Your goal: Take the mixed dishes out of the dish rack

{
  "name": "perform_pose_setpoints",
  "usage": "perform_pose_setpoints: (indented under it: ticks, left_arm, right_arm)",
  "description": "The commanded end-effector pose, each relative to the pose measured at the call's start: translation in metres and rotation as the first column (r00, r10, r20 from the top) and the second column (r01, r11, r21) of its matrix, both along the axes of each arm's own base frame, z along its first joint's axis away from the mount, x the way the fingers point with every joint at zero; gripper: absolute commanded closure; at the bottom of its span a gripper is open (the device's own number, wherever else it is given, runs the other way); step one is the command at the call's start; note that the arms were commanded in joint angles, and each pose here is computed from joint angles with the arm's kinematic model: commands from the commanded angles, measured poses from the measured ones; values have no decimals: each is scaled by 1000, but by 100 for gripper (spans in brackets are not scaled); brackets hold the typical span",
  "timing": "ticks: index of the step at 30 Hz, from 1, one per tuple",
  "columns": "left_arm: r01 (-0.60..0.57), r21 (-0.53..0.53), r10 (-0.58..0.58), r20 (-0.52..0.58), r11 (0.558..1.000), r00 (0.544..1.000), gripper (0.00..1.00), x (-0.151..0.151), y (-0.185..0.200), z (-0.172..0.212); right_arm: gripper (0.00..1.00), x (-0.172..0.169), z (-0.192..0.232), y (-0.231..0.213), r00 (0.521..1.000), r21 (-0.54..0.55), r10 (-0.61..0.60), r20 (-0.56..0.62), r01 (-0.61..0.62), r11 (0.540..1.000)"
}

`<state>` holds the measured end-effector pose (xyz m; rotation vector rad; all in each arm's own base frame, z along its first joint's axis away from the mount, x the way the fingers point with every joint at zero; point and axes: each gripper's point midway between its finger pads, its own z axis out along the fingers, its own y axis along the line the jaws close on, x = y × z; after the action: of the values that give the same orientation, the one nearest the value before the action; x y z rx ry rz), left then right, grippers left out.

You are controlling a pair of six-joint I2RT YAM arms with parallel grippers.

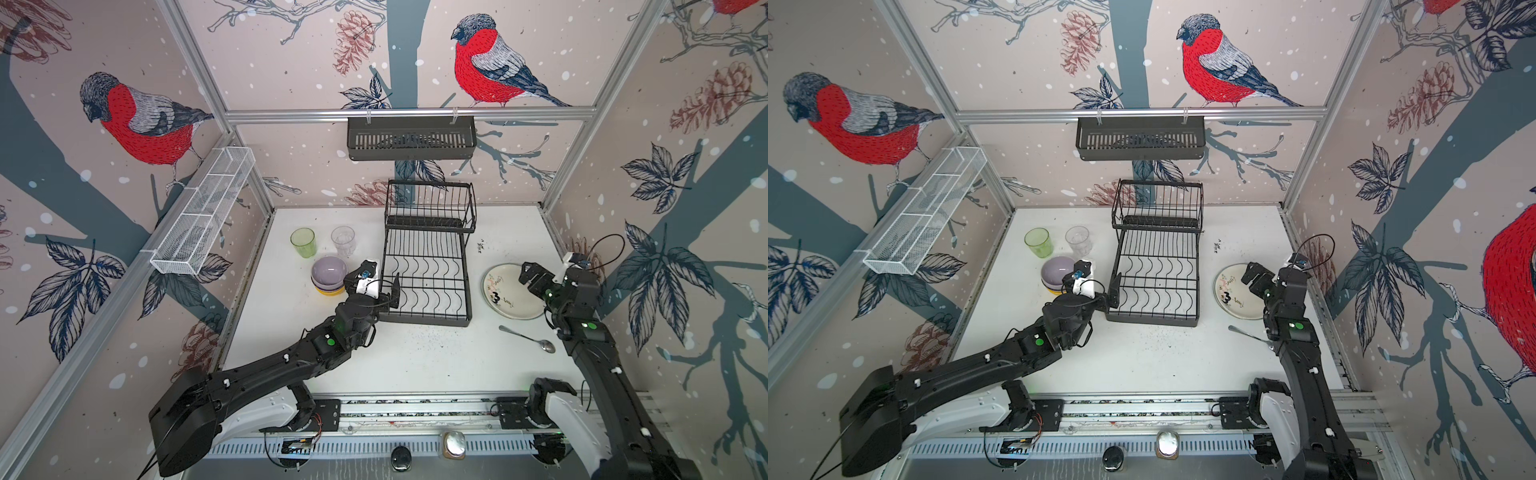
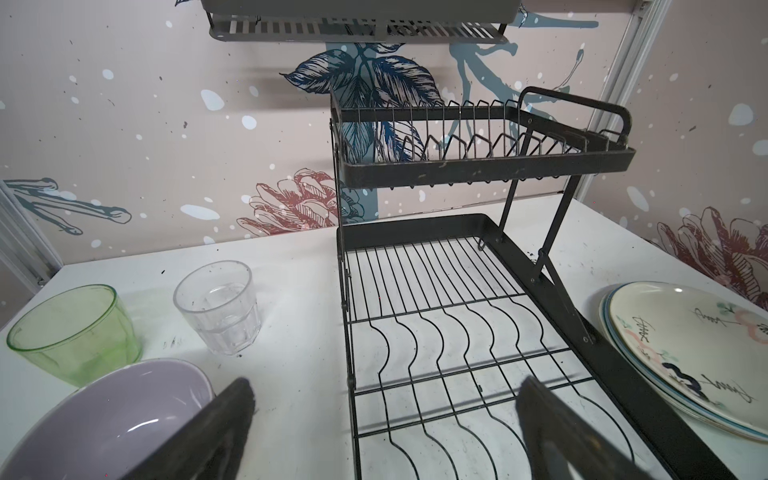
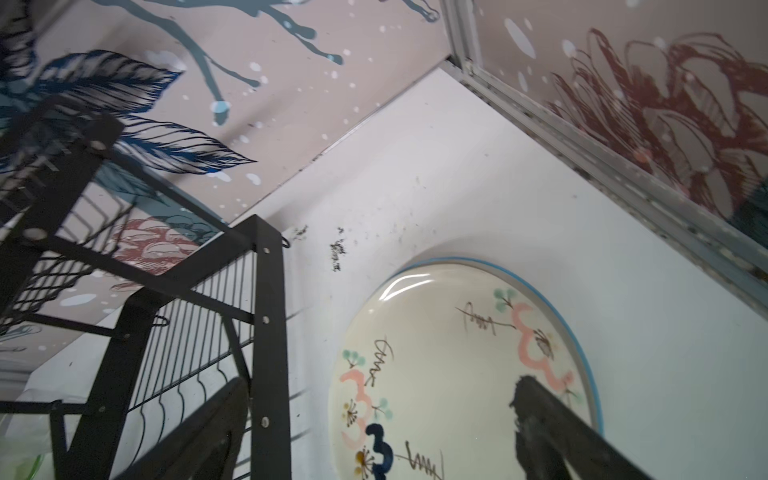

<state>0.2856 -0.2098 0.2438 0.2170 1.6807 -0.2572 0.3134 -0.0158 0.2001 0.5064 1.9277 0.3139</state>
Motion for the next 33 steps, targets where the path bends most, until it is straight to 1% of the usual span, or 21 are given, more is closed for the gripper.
perform_pose_setpoints:
  ticks: [1,4,7,8,10,12,15,17,20,22,23,27,29,33]
  left_arm:
    - [-28,2,28,17,1000,999,2,5,10,8]
    - [-47,-5,47,26,999,999,2,17,26,10]
    - [-89,-54,91,46,995,995,2,32,49,19]
    - [-114,-56,117,57,992,992,2,37,59,21]
    - [-201,-49,205,88,978,975,2,46,86,23]
    - [-288,-60,292,103,956,951,2,54,117,19]
    - [-381,-47,384,148,923,912,2,56,151,11]
    - [-446,-31,445,155,895,882,2,58,172,3]
    - [-493,-21,491,153,869,858,2,60,194,-11]
    - [-533,-1,527,151,846,837,2,58,208,-22]
    - [-550,5,544,146,835,827,2,57,213,-28]
    - [-559,-13,554,153,829,819,2,55,227,-45]
    - [-574,-1,569,132,819,812,2,60,233,-56]
    - [-547,52,540,111,835,835,2,71,229,-70]
  right_arm:
    - [0,9,40,0,982,-86,-10,187,27,996]
    - [0,8,49,4,957,-164,5,290,44,986]
    - [0,2,56,7,909,-215,14,416,84,973]
    - [0,-2,57,3,892,-222,-4,452,117,968]
    - [0,-6,52,-9,874,-216,-74,480,200,956]
    - [0,-4,44,-18,874,-227,-120,471,252,941]
    - [0,7,27,-20,900,-253,-127,418,250,935]
    - [0,11,18,-20,902,-255,-130,412,252,934]
    - [0,12,11,-22,894,-237,-146,424,265,935]
    - [0,16,14,-18,902,-275,-113,417,244,930]
    - [0,16,13,-19,905,-287,-118,409,251,925]
    - [0,9,2,-27,894,-289,-158,420,297,910]
    - [0,12,-3,-31,901,-314,-173,397,311,897]
    - [0,10,-9,-36,894,-326,-194,403,339,883]
